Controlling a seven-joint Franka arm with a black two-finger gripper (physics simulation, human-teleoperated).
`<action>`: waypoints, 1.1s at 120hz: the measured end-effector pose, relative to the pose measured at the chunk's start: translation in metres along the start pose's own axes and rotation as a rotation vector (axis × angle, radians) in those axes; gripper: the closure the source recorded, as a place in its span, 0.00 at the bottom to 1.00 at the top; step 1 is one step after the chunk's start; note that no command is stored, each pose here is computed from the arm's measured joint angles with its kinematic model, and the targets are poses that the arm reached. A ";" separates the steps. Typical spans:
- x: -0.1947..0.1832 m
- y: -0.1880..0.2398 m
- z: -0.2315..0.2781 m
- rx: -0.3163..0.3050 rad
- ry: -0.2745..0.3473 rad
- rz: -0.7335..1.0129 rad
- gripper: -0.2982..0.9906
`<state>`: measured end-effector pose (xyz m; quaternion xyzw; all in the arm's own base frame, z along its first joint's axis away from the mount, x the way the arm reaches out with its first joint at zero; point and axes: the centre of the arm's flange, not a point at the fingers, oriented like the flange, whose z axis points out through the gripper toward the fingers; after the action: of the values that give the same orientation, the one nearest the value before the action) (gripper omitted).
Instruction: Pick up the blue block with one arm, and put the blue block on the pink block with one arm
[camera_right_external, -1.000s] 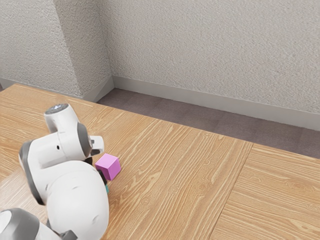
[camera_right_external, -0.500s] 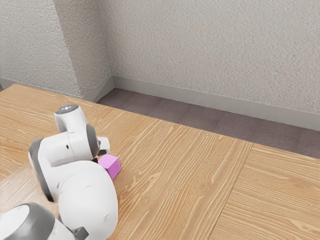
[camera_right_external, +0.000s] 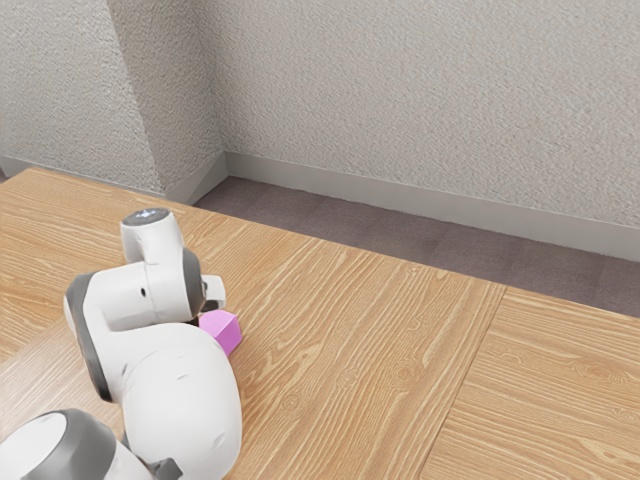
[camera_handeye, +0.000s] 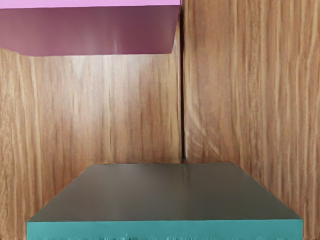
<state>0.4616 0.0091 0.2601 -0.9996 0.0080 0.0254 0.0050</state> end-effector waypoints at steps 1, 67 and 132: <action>0.000 0.000 0.000 0.000 -0.001 0.000 0.47; 0.069 -0.055 -0.100 -0.032 0.026 0.000 0.49; 0.109 -0.018 -0.075 -0.038 -0.025 0.037 0.49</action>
<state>0.5744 0.0243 0.3300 -0.9988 0.0262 0.0382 -0.0142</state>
